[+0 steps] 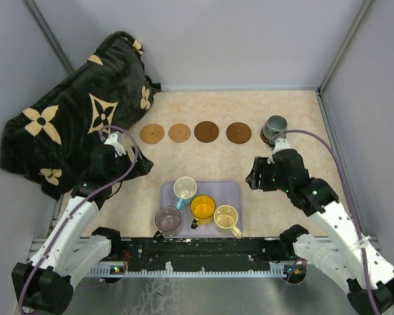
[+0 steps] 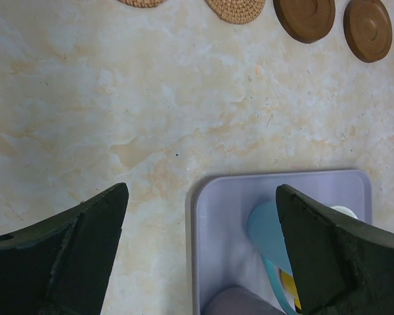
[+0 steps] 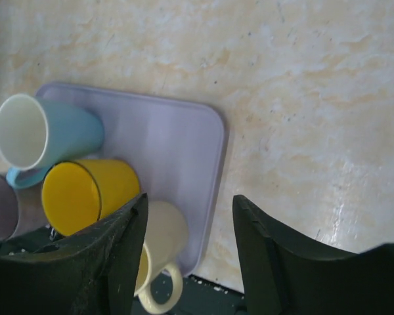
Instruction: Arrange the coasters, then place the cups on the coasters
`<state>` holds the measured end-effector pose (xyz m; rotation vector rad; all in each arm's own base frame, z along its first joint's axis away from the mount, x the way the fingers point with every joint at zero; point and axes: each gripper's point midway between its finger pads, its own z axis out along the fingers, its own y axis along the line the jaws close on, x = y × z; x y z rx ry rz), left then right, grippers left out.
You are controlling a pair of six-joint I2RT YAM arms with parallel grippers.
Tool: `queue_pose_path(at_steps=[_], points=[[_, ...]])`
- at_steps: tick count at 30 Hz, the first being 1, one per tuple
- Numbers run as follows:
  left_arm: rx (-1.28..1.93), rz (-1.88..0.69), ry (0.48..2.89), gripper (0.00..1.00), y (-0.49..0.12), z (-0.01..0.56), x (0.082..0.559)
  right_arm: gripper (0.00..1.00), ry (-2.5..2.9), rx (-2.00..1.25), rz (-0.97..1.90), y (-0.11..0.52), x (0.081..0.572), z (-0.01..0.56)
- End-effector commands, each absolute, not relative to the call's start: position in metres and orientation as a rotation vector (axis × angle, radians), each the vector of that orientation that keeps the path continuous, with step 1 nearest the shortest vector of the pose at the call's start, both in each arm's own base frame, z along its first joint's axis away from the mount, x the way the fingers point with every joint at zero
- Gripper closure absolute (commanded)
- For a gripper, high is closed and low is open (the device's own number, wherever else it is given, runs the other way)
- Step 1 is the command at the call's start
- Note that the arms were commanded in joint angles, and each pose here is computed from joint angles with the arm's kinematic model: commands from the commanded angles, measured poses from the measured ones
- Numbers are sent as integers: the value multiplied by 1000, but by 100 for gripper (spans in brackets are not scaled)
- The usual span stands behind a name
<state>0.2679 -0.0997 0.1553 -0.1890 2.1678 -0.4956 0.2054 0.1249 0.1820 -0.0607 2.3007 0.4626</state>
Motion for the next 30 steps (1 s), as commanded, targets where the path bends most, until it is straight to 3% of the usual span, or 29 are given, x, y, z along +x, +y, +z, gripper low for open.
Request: queue_pose_path(at_steps=[1,13,30], points=[[-168,-526,2155,0,-104,160,269,44,2366,-21,543,122,160,179],[-216,-525,2174,0,-101,151,261,44,2449,-164,671,117,100,162],[-216,-564,2218,0,-110,137,264,47,2509,-298,714,146,116,153]])
